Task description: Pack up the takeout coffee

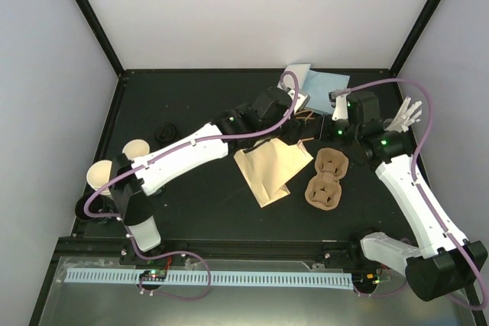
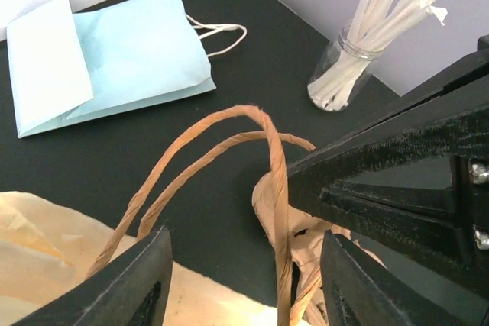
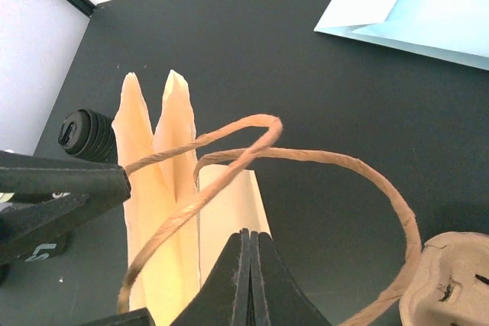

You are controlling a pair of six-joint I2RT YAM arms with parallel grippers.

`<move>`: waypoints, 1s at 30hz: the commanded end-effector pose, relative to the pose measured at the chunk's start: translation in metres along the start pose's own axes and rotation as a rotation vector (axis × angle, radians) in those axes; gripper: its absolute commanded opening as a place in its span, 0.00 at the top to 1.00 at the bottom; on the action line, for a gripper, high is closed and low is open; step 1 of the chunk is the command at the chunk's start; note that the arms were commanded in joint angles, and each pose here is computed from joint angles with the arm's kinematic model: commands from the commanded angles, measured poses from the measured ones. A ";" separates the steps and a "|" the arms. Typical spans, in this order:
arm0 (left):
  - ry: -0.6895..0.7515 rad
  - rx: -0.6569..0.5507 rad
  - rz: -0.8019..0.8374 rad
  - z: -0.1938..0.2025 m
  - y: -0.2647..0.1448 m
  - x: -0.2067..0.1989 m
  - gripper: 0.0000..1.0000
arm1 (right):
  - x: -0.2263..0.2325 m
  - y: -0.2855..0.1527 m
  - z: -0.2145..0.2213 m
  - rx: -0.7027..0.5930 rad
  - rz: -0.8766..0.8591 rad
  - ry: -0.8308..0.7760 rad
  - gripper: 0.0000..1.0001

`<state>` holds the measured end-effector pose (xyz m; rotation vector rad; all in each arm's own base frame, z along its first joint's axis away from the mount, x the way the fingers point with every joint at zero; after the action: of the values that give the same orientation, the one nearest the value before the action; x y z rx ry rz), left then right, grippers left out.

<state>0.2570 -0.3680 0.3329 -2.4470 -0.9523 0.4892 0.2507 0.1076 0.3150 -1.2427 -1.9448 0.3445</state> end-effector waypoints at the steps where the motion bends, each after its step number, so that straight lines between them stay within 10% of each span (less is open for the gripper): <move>1: 0.031 0.018 0.029 -0.010 -0.001 -0.008 0.49 | -0.003 -0.006 -0.004 -0.058 0.033 0.017 0.99; 14: 0.044 0.082 0.045 -0.006 0.009 -0.011 0.69 | -0.003 -0.012 0.000 -0.033 0.034 -0.013 0.99; 19: 0.048 0.079 0.023 -0.009 -0.001 -0.009 0.98 | 0.004 -0.017 0.001 0.002 -0.014 -0.041 0.99; 30: 0.042 -0.146 0.125 0.002 -0.058 -0.006 0.99 | 0.035 -0.031 0.004 0.109 -0.269 -0.059 0.99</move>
<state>0.2390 -0.3502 0.3309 -2.4115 -0.8606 0.4824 0.2306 0.1160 0.3302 -1.0363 -2.0215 0.3785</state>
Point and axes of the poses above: each gripper's point midway between its finger pads, its own y axis out along the fingers, its own x axis along the line the jaws close on, z = x × y, the point moved 8 cm from there along -y, back along the fingers, and after that the axes turned 2 degrees about y, right-handed, at the moved point
